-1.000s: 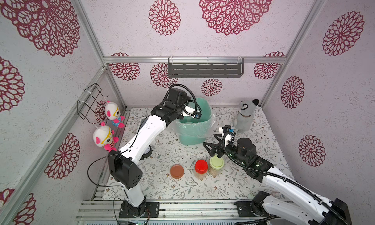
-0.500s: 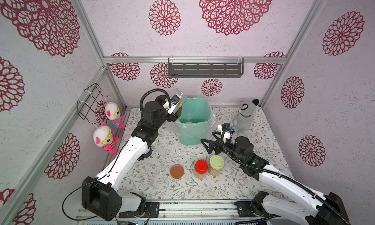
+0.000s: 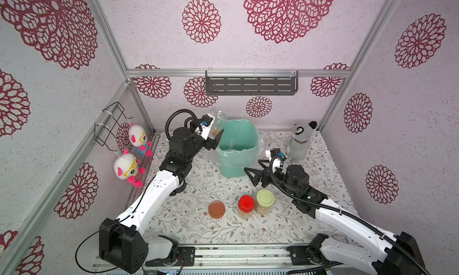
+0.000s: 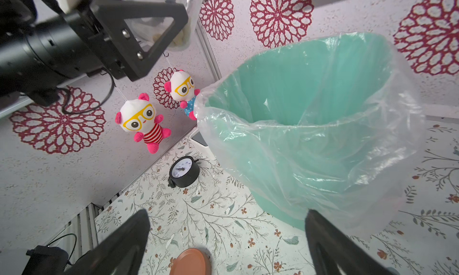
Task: Empty moldy peanuts from jars
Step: Pour the moldy peanuts from the jar into the trash bin.
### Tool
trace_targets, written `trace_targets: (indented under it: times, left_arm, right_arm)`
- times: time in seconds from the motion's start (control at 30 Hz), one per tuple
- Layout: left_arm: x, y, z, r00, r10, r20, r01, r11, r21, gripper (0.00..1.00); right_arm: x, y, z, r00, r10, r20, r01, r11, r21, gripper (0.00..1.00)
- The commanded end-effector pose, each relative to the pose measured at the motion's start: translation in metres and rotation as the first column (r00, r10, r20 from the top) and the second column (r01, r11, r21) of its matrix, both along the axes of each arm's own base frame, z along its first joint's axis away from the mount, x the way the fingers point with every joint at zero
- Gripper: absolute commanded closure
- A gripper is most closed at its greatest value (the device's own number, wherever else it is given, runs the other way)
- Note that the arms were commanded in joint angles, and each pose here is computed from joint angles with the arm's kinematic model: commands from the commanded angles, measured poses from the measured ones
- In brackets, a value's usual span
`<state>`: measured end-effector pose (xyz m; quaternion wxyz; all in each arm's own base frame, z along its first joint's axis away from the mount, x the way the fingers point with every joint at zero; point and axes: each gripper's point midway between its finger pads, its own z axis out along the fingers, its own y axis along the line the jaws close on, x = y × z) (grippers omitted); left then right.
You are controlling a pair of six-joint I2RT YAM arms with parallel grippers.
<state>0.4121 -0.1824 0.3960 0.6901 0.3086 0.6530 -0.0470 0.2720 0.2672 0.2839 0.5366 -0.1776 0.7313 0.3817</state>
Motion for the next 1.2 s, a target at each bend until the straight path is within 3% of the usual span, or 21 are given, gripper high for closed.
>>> trace_targets:
  times: [0.0, 0.07, 0.17, 0.27, 0.33, 0.53, 0.6, 0.73, 1.03, 1.1, 1.17]
  left_arm:
    - [-0.015, 0.001, 0.015, 0.997, -0.062, 0.046, 0.044, 0.946, 0.322, 1.0]
    - [-0.015, 0.002, 0.013, 0.996, -0.079, 0.04, 0.05, 0.878, 0.476, 1.0]
    - [-0.013, 0.0, 0.013, 0.992, -0.12, 0.034, 0.067, 0.741, 0.668, 1.0]
    - [-0.009, -0.009, 0.009, 0.981, -0.192, 0.009, 0.1, 0.551, 0.829, 1.0]
    - [-0.006, -0.017, 0.002, 0.97, -0.243, -0.021, 0.114, 0.377, 0.919, 1.0]
    - [0.034, -0.034, -0.017, 0.951, -0.308, -0.005, -0.009, -0.045, 0.999, 1.0]
    - [0.043, -0.036, -0.025, 0.948, -0.317, -0.009, -0.038, -0.141, 0.989, 1.0]
    - [0.046, -0.047, -0.028, 0.934, -0.357, -0.001, -0.067, -0.176, 0.982, 1.0]
    - [0.045, -0.049, -0.015, 0.927, -0.372, 0.035, -0.113, -0.189, 0.975, 1.0]
    - [0.045, -0.051, -0.012, 0.925, -0.375, 0.051, -0.123, -0.169, 0.978, 1.0]
    - [0.046, -0.054, -0.007, 0.926, -0.366, 0.088, -0.133, -0.099, 0.986, 1.0]
  right_arm:
    - [-0.002, -0.003, 0.024, 0.999, -0.007, 0.049, 0.005, 0.999, 0.049, 0.01]
    - [-0.002, -0.004, 0.022, 0.999, -0.008, 0.049, 0.006, 0.999, 0.046, 0.01]
    - [-0.004, -0.007, 0.021, 0.998, -0.012, 0.054, 0.01, 0.999, 0.04, 0.01]
    - [-0.005, -0.009, 0.019, 0.998, -0.016, 0.057, 0.014, 0.999, 0.034, 0.01]
    - [-0.006, -0.011, 0.019, 0.998, -0.02, 0.061, 0.018, 0.999, 0.033, 0.01]
    - [-0.009, -0.016, 0.016, 0.997, -0.032, 0.067, 0.03, 0.999, 0.033, 0.01]
    - [-0.01, -0.017, 0.017, 0.997, -0.031, 0.071, 0.029, 0.999, 0.035, 0.01]
    - [-0.011, -0.018, 0.017, 0.996, -0.032, 0.079, 0.029, 0.999, 0.036, 0.01]
    - [-0.011, -0.016, 0.015, 0.997, -0.027, 0.077, 0.024, 0.999, 0.042, 0.01]
    - [-0.01, -0.016, 0.015, 0.997, -0.027, 0.078, 0.024, 0.999, 0.043, 0.01]
    - [-0.01, -0.015, 0.016, 0.997, -0.024, 0.079, 0.021, 0.999, 0.042, 0.01]
